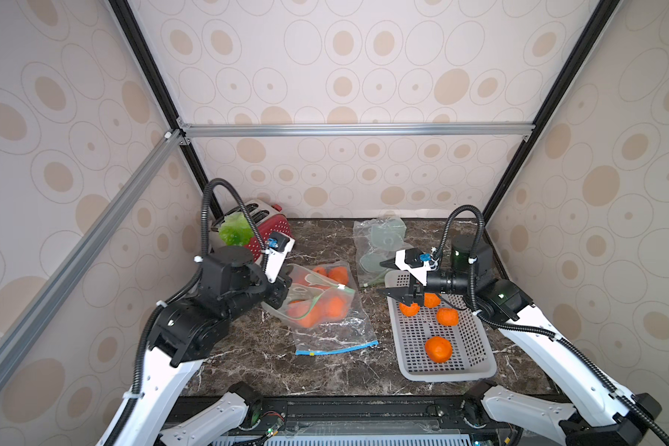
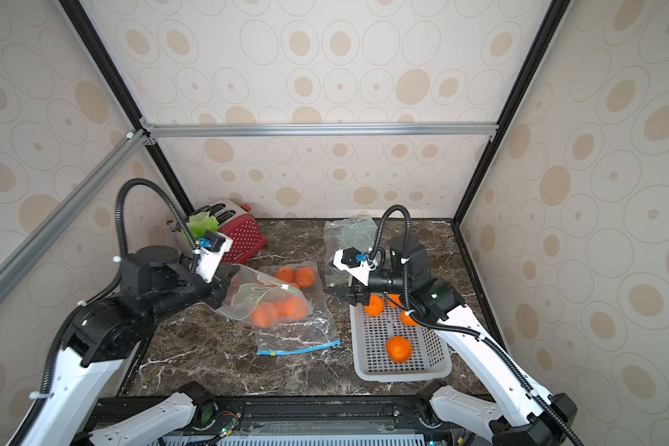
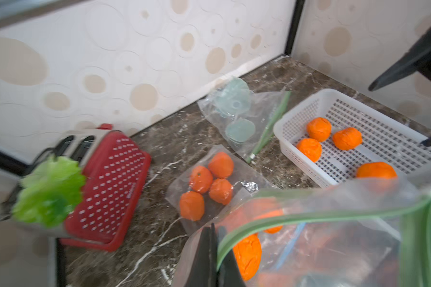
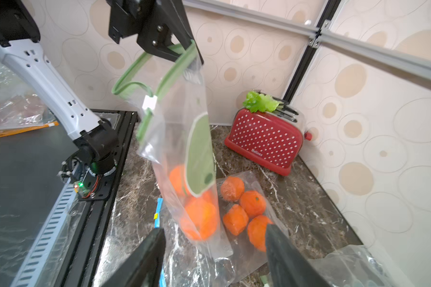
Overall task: Open the zip-top bag and take out the orange
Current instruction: Open the zipper food storage bag.
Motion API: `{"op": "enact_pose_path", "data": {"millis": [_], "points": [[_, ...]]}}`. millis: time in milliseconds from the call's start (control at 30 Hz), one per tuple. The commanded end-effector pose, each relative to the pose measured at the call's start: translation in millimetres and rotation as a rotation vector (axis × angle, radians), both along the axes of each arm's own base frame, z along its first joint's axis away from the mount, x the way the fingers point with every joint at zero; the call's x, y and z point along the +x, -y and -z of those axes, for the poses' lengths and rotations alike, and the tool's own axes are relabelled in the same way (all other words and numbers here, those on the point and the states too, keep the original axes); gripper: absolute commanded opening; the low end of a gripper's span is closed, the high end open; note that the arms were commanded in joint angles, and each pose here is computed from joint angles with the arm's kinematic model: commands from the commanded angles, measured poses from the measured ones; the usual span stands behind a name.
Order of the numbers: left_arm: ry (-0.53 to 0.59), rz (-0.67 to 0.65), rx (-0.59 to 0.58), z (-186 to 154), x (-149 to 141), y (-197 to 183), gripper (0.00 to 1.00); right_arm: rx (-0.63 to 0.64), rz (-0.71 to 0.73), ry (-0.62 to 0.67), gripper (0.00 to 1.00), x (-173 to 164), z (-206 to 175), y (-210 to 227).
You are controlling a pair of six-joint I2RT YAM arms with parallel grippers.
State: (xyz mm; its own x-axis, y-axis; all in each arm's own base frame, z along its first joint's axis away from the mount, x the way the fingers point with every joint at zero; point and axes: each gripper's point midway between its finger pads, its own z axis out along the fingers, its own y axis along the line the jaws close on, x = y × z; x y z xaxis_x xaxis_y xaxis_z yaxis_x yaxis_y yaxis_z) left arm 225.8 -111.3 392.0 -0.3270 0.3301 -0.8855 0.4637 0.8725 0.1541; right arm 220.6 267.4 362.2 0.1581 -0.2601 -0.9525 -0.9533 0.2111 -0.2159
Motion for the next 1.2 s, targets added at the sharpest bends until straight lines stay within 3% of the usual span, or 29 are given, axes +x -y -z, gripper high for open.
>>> {"op": "enact_pose_path", "data": {"millis": [0,133,367,500,600,700,867,1167], "points": [[0.017,-0.277,0.093,-8.6,-6.1,-58.2,0.00,0.062,0.033,0.013,0.66,5.5,-12.2,-1.2],[-0.075,-0.255,0.029,27.1,-11.0,-47.9,0.00,0.102,0.061,-0.040,0.66,11.9,-14.6,-2.9],[-0.324,-0.087,-0.318,113.7,-14.4,21.3,0.00,0.204,0.007,-0.315,0.59,5.6,-8.1,-14.6],[-0.395,-0.025,-0.534,129.1,-8.1,54.6,0.00,0.239,-0.038,-0.502,0.48,-10.0,8.9,-25.9],[-0.383,0.001,-0.639,124.0,-2.9,70.3,0.00,0.136,-0.119,-0.533,0.46,-46.5,37.3,-42.6],[-0.365,0.036,-0.666,117.2,-0.8,88.9,0.00,0.094,-0.108,-0.552,0.47,-56.7,62.0,-63.2],[-0.381,0.107,-0.627,108.2,-1.6,127.1,0.00,0.060,0.005,-0.693,0.35,-27.8,96.2,-92.2],[-0.394,0.126,-0.595,117.8,-3.3,140.7,0.00,-0.044,0.150,-0.681,0.35,5.5,144.6,-101.9]]}}
